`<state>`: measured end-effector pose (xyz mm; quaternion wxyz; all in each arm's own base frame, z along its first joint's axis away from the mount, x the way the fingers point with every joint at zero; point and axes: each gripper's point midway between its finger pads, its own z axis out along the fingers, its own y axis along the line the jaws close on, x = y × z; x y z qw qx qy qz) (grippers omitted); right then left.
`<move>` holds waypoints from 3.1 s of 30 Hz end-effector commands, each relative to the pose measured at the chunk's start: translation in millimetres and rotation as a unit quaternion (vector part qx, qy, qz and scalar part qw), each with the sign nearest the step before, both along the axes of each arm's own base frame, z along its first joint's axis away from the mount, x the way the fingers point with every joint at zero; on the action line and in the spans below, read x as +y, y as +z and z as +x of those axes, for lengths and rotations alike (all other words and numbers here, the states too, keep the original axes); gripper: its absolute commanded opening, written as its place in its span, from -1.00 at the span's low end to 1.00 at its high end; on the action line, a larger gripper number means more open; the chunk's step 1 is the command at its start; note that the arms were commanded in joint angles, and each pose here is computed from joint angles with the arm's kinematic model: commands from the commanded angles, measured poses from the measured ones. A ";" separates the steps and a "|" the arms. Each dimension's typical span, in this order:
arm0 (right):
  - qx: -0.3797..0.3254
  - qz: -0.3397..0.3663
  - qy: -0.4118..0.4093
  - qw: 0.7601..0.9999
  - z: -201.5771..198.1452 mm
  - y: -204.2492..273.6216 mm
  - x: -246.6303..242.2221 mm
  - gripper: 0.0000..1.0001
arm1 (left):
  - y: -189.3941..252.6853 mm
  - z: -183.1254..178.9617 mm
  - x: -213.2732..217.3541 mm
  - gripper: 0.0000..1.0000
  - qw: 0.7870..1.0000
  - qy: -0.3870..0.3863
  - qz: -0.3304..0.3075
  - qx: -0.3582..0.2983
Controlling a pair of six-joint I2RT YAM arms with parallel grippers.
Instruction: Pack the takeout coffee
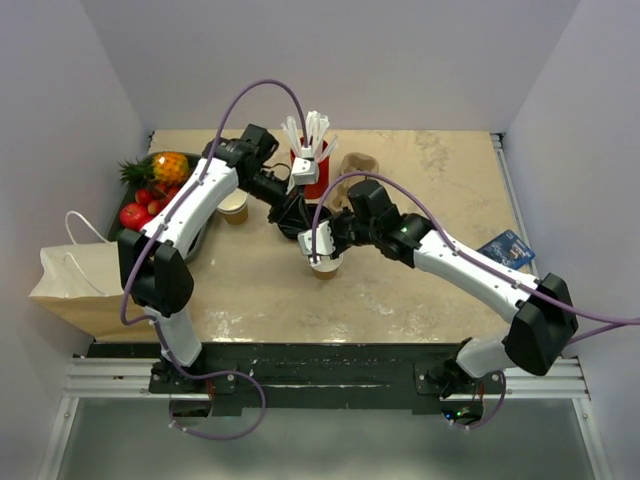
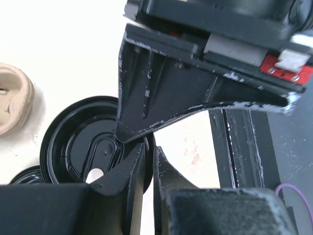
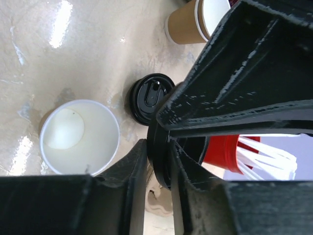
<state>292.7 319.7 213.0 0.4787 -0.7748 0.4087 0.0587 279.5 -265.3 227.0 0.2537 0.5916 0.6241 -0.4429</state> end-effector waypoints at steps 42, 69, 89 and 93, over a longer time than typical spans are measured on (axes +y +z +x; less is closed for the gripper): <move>0.808 0.120 -0.079 0.572 -47.4 -2.7 -19.5 -0.79 | 3.5 -1.8 7.8 0.21 0.955 0.202 -0.053 -0.212; 0.836 0.146 -0.198 0.491 6.0 -57.1 -18.2 -0.73 | -40.9 12.1 -17.8 0.17 0.964 0.226 -0.075 -0.120; 0.804 0.157 -0.256 0.513 22.0 -74.1 -31.2 -0.24 | -51.8 16.3 -25.7 0.15 0.967 0.219 -0.079 -0.108; 0.794 0.157 -0.260 0.527 25.5 -74.9 -32.4 -0.24 | -54.5 14.7 -26.2 0.15 0.968 0.215 -0.078 -0.104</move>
